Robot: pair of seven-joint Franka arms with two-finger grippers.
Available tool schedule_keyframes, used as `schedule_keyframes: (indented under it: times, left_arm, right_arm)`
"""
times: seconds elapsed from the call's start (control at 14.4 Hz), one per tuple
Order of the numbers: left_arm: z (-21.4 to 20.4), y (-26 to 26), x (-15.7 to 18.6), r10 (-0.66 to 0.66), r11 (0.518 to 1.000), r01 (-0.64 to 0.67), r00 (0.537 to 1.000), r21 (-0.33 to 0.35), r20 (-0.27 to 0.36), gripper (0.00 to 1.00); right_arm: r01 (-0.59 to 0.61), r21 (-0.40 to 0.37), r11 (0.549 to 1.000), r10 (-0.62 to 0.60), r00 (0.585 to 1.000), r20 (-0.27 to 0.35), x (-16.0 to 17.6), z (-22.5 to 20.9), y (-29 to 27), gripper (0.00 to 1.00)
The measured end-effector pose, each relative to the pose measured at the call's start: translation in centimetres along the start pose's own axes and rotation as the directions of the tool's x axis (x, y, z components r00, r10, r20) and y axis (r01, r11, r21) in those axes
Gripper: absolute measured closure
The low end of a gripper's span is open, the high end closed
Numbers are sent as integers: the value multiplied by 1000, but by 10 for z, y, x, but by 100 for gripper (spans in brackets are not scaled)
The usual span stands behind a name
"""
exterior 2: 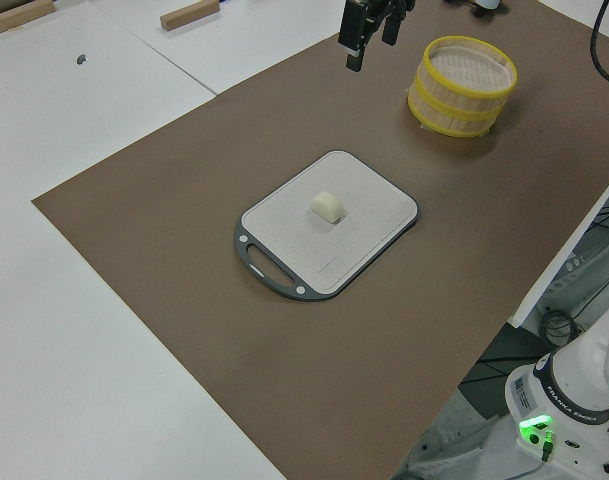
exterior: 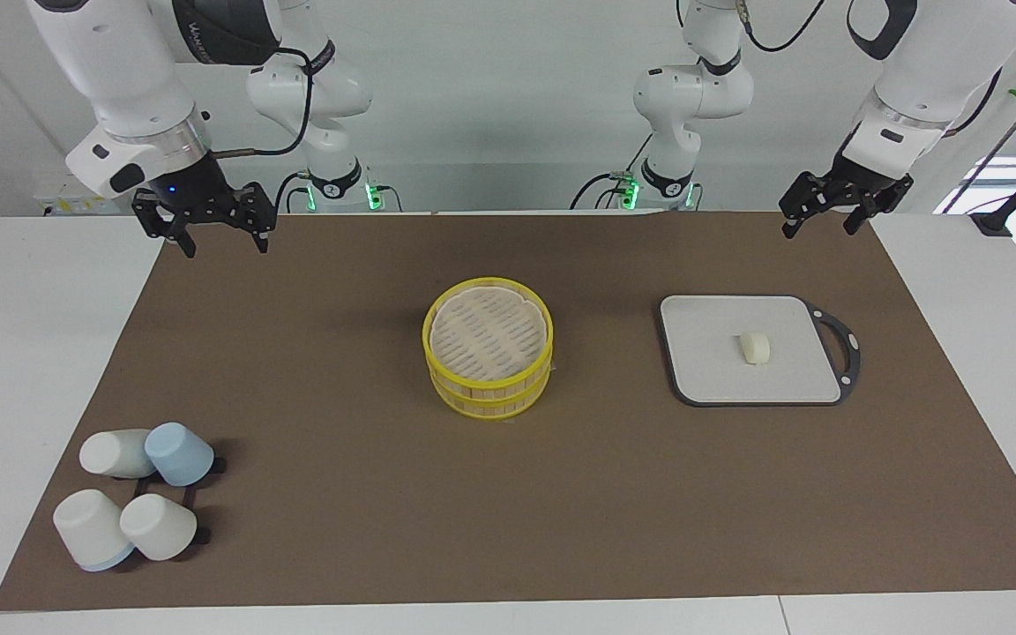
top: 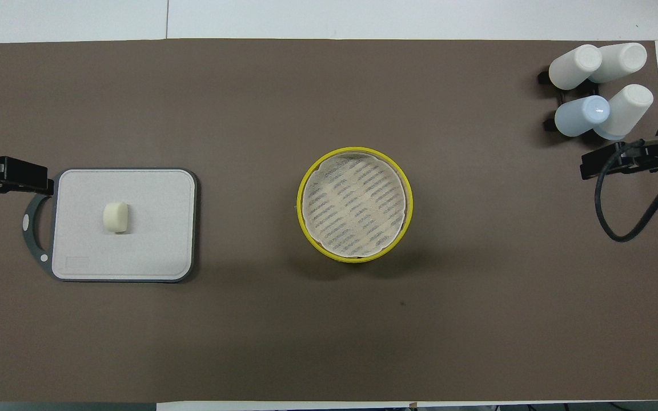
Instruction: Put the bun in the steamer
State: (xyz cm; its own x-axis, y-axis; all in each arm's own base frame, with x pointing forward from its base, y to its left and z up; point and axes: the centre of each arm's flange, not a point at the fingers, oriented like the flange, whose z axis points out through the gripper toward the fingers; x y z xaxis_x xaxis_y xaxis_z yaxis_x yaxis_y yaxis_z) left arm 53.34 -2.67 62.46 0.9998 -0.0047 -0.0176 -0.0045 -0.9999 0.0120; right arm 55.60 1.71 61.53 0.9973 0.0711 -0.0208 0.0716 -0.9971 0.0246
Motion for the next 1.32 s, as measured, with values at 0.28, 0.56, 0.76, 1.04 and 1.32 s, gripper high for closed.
schedule_keyframes:
  times: [0.28, 0.56, 0.76, 1.04, 1.32]
  left_arm:
    - [0, 0, 0, 0, 1000, 0, 1000, 0, 0, 0]
    - [0, 0, 0, 0, 1000, 0, 1000, 0, 0, 0]
    - [4, -1, 0, -1, 1000, 1, 1000, 1, 3, 0]
    - [79, -28, 5, -4, 1000, 4, 1000, 7, -7, 0]
    - [202, -52, -5, -5, 1000, 5, 999, 8, -36, 0]
  right_arm:
    - [4, 2, 1000, -4, 1000, -1, 0, 0, -3, 0]
    - [61, 91, 994, -59, 998, -21, 12, 10, -54, 0]
    - [25, 89, 996, -24, 1000, -10, 25, 29, -176, 0]
    - [19, 26, 999, -18, 998, -65, 22, 70, -382, 0]
    - [26, 26, 999, -23, 994, -105, 22, 131, -446, 0]
